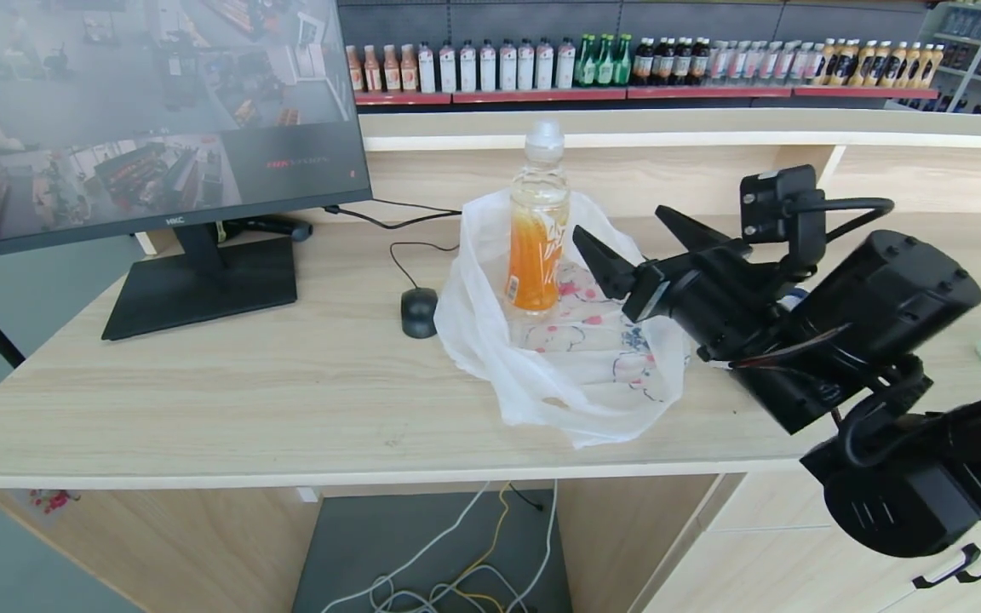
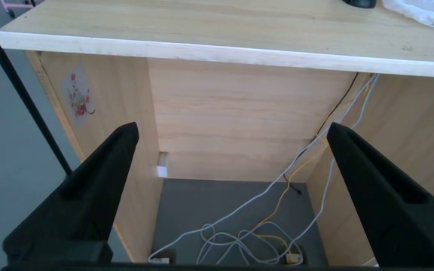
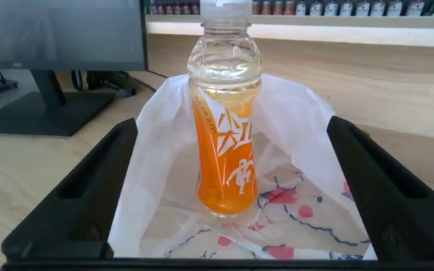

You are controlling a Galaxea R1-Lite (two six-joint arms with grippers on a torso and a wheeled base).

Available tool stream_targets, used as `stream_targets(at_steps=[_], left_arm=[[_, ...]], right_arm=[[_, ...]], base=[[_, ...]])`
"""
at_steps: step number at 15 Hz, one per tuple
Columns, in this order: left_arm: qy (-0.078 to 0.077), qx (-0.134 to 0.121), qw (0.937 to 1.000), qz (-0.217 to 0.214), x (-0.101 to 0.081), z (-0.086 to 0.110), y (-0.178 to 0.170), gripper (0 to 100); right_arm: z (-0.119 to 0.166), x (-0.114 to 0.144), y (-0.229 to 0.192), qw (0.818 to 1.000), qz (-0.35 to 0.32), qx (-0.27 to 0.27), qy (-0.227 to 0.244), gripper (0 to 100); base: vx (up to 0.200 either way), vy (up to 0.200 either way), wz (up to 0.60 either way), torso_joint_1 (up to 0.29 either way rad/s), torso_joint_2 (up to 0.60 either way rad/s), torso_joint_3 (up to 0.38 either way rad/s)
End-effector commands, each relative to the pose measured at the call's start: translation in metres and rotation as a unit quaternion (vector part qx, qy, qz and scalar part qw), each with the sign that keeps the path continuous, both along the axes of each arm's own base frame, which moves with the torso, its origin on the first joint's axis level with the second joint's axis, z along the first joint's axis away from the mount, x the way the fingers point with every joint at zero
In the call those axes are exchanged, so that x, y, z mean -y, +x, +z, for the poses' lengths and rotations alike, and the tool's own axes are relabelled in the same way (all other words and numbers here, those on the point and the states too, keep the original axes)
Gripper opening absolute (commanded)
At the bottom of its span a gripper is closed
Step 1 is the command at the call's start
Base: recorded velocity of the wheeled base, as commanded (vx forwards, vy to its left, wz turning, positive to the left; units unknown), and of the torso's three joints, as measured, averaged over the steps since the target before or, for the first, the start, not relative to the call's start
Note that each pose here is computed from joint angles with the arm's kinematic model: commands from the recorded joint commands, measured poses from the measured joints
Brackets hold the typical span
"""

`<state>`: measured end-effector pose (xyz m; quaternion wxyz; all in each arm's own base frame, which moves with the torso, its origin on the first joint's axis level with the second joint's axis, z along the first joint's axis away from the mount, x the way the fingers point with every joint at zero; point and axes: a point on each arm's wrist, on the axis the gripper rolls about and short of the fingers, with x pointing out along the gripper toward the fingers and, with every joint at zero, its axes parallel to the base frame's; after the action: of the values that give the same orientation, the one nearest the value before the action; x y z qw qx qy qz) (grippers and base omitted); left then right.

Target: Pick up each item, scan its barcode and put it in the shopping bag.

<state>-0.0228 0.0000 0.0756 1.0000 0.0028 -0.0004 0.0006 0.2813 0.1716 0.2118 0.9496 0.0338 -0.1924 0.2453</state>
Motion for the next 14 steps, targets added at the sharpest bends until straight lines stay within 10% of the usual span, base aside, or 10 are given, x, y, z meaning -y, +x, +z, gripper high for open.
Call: stream_targets(at_steps=[1,14], left_arm=[[0.000,0.000,1.0000,0.000,0.000,0.000,0.000,100],[0.000,0.000,1.0000,0.000,0.000,0.000,0.000,100]], right_arm=[[0.001,0.009,-0.015,1.000,0.001,0.012,0.011,100],[-0.017,0.023,-0.066,0.998,-0.031,-0.039,0.026,100]], base=[[0.000,0.000,0.00,0.000,0.00,0.000],[-0.046,0.000,0.00,0.001,0.00,0.001]])
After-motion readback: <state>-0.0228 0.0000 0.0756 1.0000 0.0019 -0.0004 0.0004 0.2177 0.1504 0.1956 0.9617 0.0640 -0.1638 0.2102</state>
